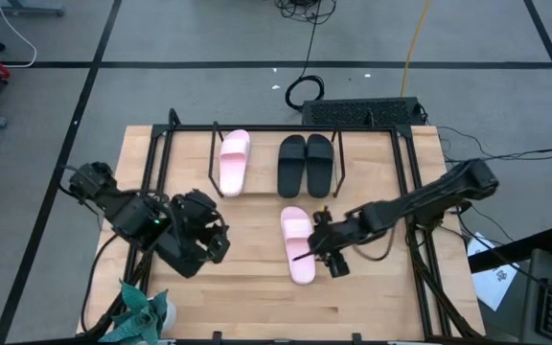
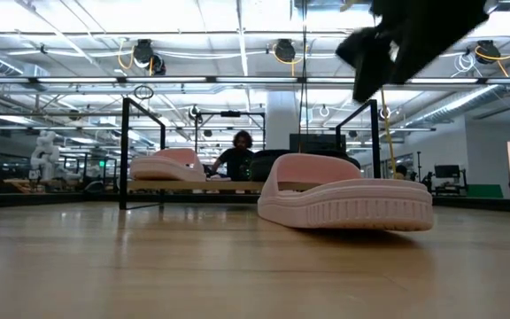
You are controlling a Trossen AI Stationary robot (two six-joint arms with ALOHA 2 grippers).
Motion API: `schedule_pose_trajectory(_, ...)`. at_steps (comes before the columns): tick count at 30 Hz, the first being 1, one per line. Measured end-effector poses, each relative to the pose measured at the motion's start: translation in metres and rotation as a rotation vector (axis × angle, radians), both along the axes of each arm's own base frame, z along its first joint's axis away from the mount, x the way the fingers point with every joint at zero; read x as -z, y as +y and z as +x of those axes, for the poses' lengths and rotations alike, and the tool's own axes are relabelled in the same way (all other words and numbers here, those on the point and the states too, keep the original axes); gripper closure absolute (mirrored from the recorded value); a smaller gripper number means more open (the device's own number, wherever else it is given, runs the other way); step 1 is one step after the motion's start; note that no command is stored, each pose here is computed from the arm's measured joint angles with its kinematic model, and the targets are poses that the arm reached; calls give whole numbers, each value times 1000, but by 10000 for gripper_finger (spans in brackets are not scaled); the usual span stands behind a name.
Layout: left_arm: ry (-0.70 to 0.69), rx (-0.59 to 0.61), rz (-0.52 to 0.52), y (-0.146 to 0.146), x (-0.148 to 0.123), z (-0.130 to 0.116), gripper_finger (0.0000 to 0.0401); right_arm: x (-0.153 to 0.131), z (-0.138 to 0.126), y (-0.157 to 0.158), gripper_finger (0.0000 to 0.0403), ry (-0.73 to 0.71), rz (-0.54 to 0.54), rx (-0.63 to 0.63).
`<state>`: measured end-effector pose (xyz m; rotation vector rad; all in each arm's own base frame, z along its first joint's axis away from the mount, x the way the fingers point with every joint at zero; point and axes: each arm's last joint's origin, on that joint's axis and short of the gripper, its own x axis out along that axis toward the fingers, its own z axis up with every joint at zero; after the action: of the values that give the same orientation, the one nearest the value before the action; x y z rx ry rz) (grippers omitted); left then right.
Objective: Pick and place slides into the shelf
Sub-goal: Put the pink slide on the shelf
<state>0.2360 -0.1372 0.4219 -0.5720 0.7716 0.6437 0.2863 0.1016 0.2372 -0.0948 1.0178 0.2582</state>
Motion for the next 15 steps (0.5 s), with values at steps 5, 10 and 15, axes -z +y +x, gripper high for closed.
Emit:
schedule_pose_trajectory(5, 102, -31, -21, -2, 26, 4, 219, 33, 19, 5, 172, 36, -68, 26)
schedule_pose_trajectory(10, 200, -48, -56, -6, 47, 4, 219, 45, 25, 3, 172, 51, -193, 75)
schedule_pose_trajectory(15, 249, -51, -76, -7, 56, 3, 219, 30, 25, 2, 172, 42, -247, 75)
